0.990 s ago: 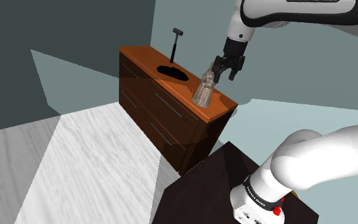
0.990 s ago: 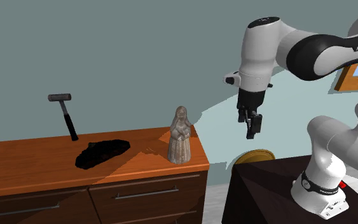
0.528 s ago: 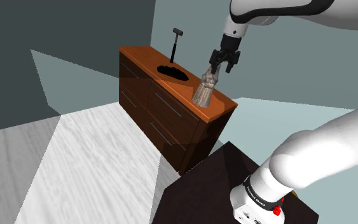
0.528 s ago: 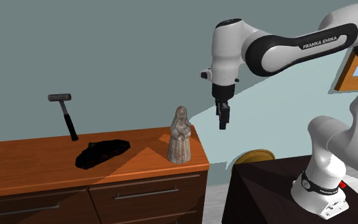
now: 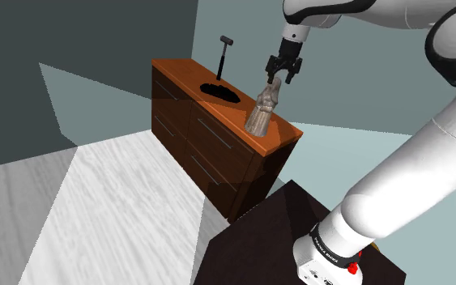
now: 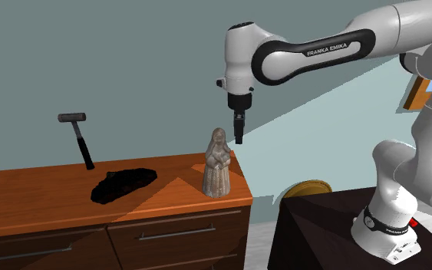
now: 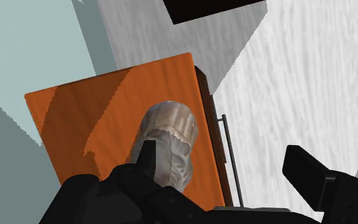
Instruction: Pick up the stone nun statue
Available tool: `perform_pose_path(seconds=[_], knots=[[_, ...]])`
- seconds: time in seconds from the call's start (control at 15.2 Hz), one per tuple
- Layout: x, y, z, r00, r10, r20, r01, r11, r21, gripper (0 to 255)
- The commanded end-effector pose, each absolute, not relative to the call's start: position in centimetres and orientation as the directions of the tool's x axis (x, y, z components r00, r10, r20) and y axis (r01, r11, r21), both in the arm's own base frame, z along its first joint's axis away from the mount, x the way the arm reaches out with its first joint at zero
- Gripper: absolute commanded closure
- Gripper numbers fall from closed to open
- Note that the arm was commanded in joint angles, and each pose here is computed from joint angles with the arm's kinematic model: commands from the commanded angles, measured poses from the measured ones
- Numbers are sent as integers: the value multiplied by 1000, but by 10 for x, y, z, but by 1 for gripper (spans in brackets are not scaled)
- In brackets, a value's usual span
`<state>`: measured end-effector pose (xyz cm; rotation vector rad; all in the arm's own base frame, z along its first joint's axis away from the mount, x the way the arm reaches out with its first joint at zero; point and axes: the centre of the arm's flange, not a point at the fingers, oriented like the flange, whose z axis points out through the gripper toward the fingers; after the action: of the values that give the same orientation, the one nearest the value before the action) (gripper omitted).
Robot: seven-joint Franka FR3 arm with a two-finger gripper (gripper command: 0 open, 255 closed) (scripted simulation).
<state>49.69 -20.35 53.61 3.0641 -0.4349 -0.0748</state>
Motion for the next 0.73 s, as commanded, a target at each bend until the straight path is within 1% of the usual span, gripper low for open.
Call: perform_pose_path(seconds=[0.0,0.33,0.66], knots=[[512,-226,535,955,-295,-37,-293,-955,52,0],[549,-279,534,942,-333,-27,-332,-942,50,0],[549,-279,508,942,-333,-27,-332,-942,50,0]])
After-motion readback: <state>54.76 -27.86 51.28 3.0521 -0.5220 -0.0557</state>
